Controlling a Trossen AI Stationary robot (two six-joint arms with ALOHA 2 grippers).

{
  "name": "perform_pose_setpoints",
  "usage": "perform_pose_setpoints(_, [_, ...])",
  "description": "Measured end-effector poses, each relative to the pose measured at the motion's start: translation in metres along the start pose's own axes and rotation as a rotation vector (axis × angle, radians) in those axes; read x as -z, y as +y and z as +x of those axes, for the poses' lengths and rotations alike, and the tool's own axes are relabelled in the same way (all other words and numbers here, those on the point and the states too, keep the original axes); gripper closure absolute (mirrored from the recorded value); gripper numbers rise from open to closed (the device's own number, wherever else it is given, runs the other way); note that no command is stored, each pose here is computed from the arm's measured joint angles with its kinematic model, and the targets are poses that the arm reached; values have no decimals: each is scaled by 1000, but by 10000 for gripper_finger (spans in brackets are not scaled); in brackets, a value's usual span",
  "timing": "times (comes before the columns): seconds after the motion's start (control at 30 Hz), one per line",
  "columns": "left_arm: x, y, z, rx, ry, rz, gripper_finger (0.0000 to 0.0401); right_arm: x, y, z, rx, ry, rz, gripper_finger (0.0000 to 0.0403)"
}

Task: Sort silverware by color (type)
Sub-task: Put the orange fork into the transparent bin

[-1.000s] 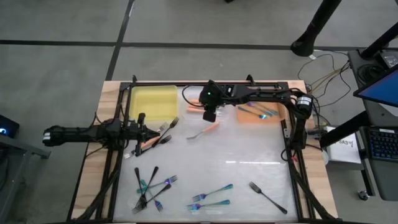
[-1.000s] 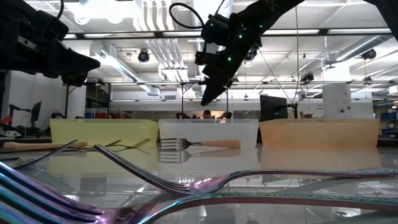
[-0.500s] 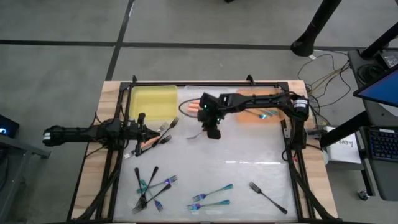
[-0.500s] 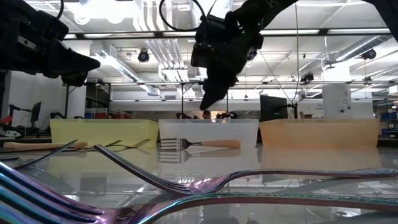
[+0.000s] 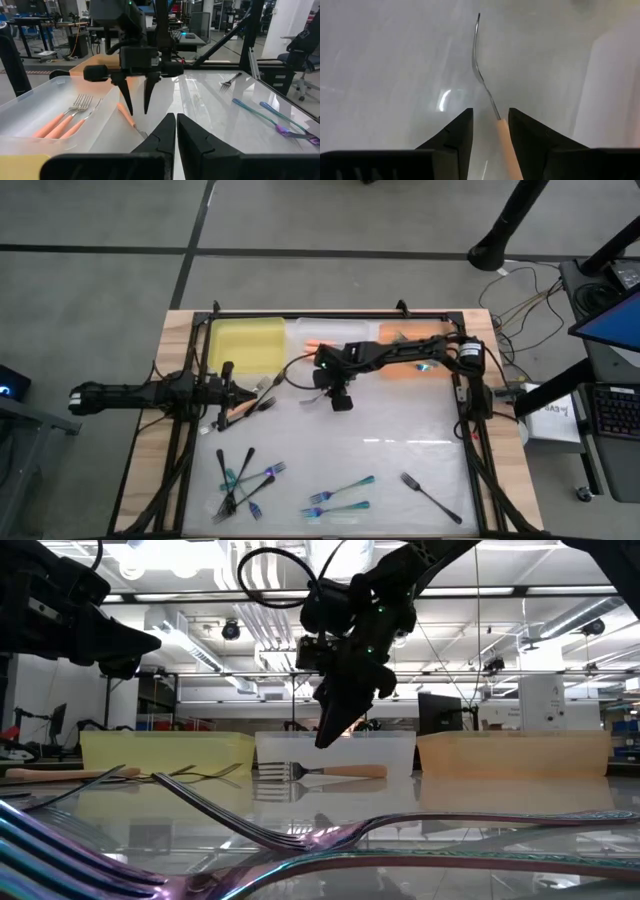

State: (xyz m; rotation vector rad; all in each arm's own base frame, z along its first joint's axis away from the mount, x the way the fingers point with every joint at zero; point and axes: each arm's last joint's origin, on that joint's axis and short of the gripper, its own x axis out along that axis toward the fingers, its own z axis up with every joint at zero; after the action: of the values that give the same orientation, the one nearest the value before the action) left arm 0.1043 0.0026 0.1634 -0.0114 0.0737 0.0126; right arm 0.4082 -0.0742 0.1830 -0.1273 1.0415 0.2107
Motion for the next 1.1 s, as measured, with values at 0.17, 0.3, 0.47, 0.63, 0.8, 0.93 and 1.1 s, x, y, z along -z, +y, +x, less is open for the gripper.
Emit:
perform_pose_setpoints(0.17, [0,0,0,0,1,0,401,6,-1,16,-15,39,-15,287])
perform_pose_setpoints(0.3, [0,0,0,0,3,0,401,10,-3,26,2,74,-11,286])
perform_pose_setpoints(0.47, [0,0,0,0,4,0,401,14,-4,32,24,102,-10,291])
perform_pose_setpoints(0.63, [0,0,0,0,5,0,401,15,-4,34,33,111,-9,304])
perform_pose_setpoints(0.8, [0,0,0,0,6,0,401,15,-4,34,32,114,-5,338])
perform_pose_setpoints(0.93, [0,0,0,0,6,0,401,15,-4,34,33,114,12,378])
perform_pose_setpoints(1.1, [0,0,0,0,6,0,401,13,-2,32,40,109,50,379])
